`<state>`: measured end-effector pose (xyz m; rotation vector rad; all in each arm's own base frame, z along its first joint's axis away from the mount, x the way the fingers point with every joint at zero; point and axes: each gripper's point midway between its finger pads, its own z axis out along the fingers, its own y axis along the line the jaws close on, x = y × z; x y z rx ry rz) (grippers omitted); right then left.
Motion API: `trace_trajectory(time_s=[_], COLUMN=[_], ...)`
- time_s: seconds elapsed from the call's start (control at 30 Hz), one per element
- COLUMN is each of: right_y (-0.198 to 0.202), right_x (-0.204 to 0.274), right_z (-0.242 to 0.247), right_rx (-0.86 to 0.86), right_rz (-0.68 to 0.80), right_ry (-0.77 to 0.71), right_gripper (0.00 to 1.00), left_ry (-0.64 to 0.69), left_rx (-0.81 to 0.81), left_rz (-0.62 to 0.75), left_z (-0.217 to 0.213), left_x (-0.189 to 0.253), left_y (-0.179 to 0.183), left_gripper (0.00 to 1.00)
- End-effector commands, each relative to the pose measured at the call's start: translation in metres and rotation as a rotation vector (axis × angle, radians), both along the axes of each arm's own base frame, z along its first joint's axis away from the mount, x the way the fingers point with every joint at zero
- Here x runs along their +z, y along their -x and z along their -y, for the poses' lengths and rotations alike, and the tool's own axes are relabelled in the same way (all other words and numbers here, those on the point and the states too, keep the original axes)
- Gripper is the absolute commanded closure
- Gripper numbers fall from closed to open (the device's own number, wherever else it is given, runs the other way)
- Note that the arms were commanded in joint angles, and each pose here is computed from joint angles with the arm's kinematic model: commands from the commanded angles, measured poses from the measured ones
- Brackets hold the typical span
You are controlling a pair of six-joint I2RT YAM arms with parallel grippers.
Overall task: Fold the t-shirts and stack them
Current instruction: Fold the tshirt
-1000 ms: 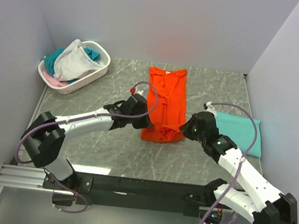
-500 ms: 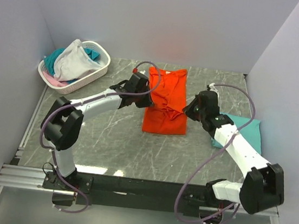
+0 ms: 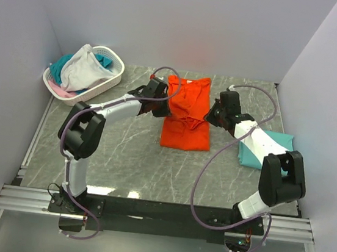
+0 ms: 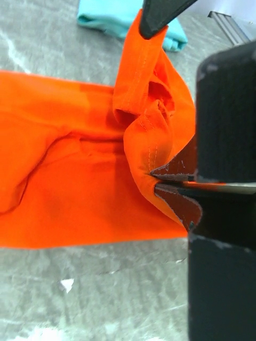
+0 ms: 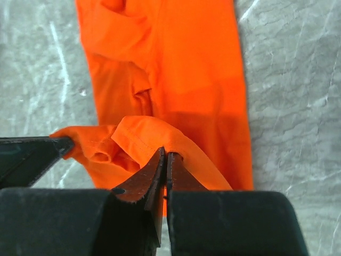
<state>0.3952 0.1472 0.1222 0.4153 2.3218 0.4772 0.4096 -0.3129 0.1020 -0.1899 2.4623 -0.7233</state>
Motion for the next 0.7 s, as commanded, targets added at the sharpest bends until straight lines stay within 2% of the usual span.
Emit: trace_trajectory(time_s=[0.0, 0.3, 0.4, 0.47, 0.5, 0.53, 0.57, 0.6, 0.67], right_y=[-0.019, -0.041, -0.045, -0.046, -0.047, -0.048, -0.048, -0.049, -0.049], right_x=[0.006, -0.02, -0.031, -0.035, -0.034, -0.031, -0.028, -0.023, -0.009], right_z=[0.002, 0.001, 0.003, 0.005, 0.007, 0.008, 0.009, 0.011, 0.011], right_rx=[0.002, -0.003, -0.013, -0.018, -0.029, -0.033, -0.033, -0.035, -0.033], right_rz=[0.041, 0.004, -0.03, -0.04, -0.043, -0.042, -0.038, -0.033, -0.012], right_ry=[0.004, 0.006, 0.016, 0.021, 0.028, 0.03, 0.032, 0.04, 0.044], right_gripper=[1.0, 1.0, 1.0, 0.9, 0.85, 0.76, 0.72, 0.69, 0.61], left_ry=[0.017, -0.003, -0.002, 0.011, 0.016, 0.02, 0.027, 0.028, 0.029], left_rx=[-0.005, 0.005, 0.003, -0.017, -0.022, -0.029, -0.039, -0.043, -0.044], left_rz=[0.04, 0.003, 0.004, 0.007, 0.015, 0.017, 0.035, 0.046, 0.077], left_z=[0.003, -0.002, -0.002, 0.002, 0.004, 0.005, 0.007, 0.007, 0.006], left_x=[0.013, -0.015, -0.019, -0.018, -0.015, -0.014, -0.006, -0.002, 0.014], left_y=[-0.018, -0.032, -0.037, -0.038, -0.039, -0.039, -0.041, -0.042, -0.045], left_gripper=[0.94, 0.93, 0.88, 0.81, 0.72, 0.68, 0.61, 0.41, 0.2])
